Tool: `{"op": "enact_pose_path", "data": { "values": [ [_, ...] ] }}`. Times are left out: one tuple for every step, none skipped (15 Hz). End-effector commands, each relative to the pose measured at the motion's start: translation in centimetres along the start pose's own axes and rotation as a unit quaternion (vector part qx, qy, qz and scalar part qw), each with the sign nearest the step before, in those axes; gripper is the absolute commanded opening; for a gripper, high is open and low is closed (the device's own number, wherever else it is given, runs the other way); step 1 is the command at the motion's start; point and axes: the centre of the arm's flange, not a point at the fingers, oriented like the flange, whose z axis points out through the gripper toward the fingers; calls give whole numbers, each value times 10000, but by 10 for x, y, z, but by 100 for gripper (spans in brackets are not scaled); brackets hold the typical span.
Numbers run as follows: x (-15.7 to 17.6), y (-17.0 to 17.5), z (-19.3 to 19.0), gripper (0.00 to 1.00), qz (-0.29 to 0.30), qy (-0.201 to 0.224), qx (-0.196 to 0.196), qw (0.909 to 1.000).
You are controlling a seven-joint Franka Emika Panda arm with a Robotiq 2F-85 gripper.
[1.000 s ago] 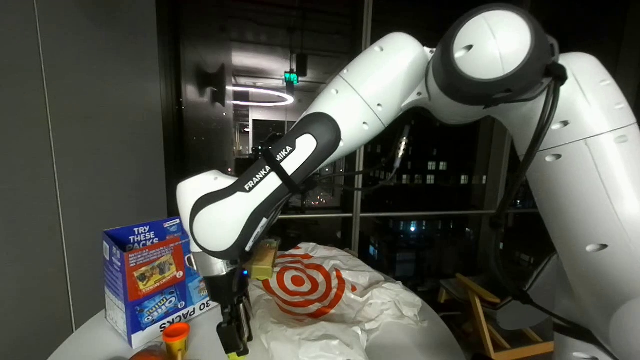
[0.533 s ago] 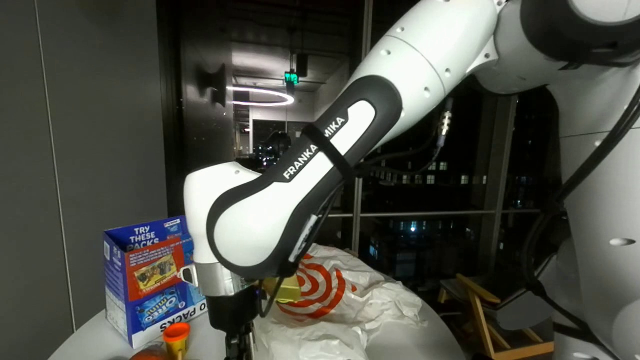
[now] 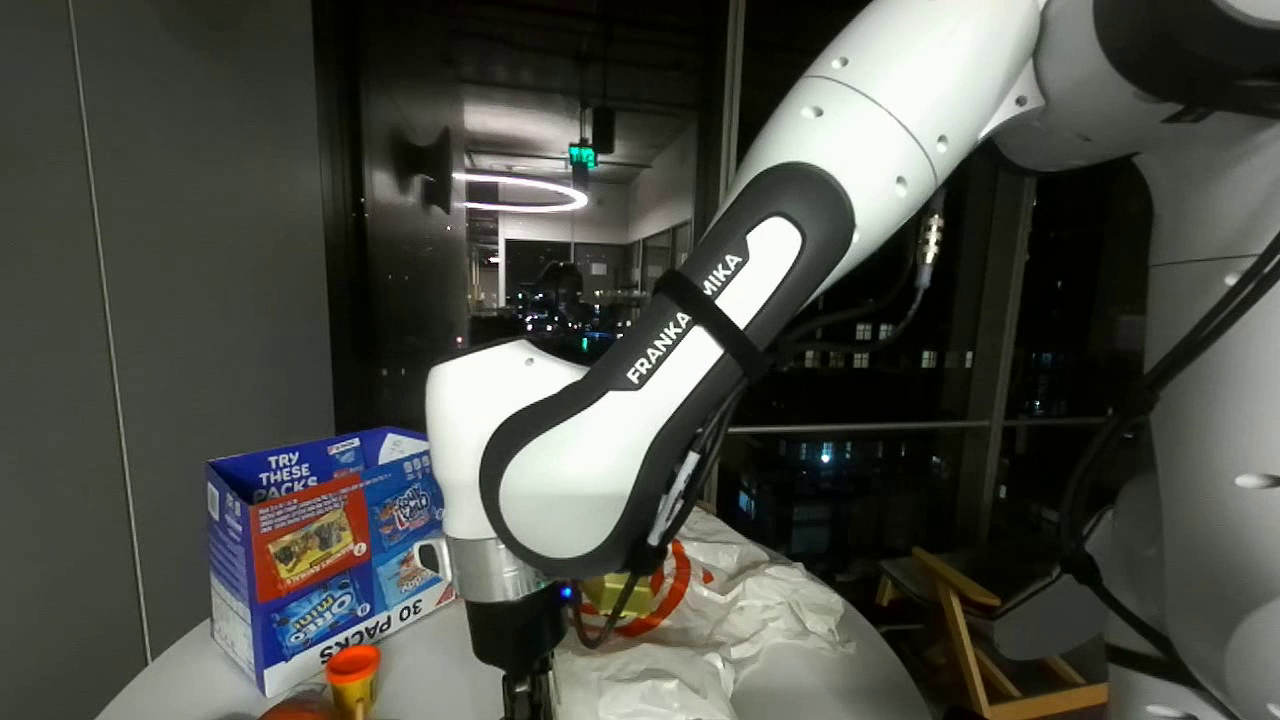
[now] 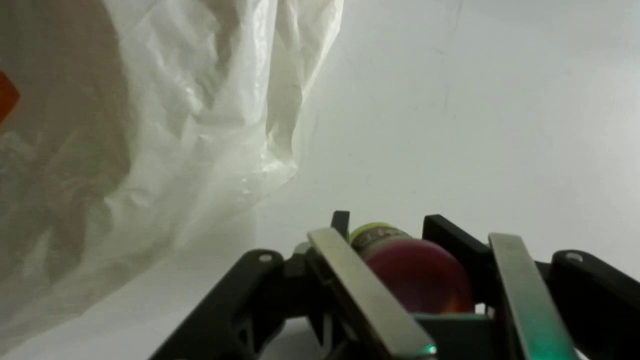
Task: Move one yellow container forward, then put the furthest container on the closest container
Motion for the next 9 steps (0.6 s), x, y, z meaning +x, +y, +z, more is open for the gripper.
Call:
{"op": "enact_pose_path", "data": {
  "values": [
    [-4, 8, -1, 22, -7, 367, 79, 9993],
    [-4, 10, -1, 22, 17, 407, 98, 9991],
    [-3, 12, -1, 22, 20, 457, 124, 9989],
    [-3, 15, -2, 35, 57, 498, 139, 9986],
    [-2, 16, -3, 68, 82, 539, 166, 9984],
    [-2, 18, -4, 69, 98, 565, 176, 9982],
    [-2, 19, -4, 75, 117, 588, 185, 9980],
    [-2, 20, -5, 81, 134, 611, 199, 9978],
    [-2, 21, -5, 90, 144, 620, 219, 9977]
  ]
}}
